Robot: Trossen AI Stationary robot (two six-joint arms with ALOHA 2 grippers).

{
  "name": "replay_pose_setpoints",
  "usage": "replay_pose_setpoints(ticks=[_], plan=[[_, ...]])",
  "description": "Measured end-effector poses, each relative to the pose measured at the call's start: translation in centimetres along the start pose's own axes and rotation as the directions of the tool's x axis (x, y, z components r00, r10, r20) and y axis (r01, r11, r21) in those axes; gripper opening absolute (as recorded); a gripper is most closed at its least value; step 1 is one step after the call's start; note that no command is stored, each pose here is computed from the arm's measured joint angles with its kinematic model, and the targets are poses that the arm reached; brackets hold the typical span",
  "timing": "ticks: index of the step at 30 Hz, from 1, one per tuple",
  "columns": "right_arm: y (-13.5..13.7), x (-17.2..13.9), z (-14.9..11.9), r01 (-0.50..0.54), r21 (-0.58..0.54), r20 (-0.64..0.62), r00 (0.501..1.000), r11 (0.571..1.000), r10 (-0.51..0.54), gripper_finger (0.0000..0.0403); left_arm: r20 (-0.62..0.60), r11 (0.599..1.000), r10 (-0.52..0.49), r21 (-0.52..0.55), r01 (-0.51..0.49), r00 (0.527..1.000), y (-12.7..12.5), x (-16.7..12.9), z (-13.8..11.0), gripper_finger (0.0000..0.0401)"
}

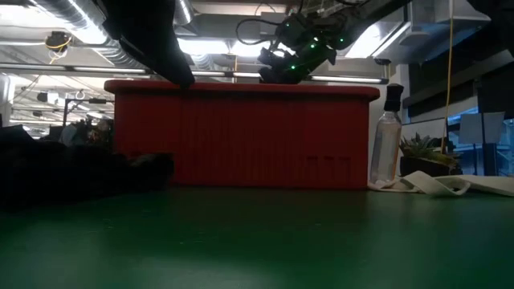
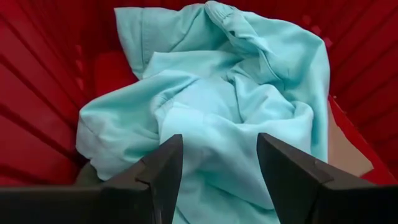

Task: Fold Laundry from Bin
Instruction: Fold the blue shorts from the red laundry bin

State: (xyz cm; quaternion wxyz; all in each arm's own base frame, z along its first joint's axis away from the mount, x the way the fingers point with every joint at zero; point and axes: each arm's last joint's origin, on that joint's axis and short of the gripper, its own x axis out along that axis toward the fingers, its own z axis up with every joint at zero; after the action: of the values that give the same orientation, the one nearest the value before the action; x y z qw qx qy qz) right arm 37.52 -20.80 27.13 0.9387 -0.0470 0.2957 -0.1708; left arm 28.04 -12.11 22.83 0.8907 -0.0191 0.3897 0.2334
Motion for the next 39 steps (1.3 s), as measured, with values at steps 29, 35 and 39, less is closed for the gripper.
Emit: replay_pose_setpoints(ticks=[29,35,39], plan=[[-1.3,1.8,-2.1,0.05,0.049,-0.078,0.996,0.998,-0.046,0.0139,0.001,1.0,-0.001,-0.001,0.001,1.0,0.0,0.0,0.0,0.0133],[-1.8,1.4,-1.7,0.051,0.059,-0.052,0.997,0.997,-0.048,0.0065,0.001,1.0,0.0,-0.001,0.0,1.0,0.0,0.0,0.0,0.0133],[-1.8,1.3,-1.5,0.05,0.053,-0.032,0.998,0.997,-0.049,0.001,0.001,1.0,-0.001,-0.001,0.001,1.0,0.0,0.0,0.0,0.0133]])
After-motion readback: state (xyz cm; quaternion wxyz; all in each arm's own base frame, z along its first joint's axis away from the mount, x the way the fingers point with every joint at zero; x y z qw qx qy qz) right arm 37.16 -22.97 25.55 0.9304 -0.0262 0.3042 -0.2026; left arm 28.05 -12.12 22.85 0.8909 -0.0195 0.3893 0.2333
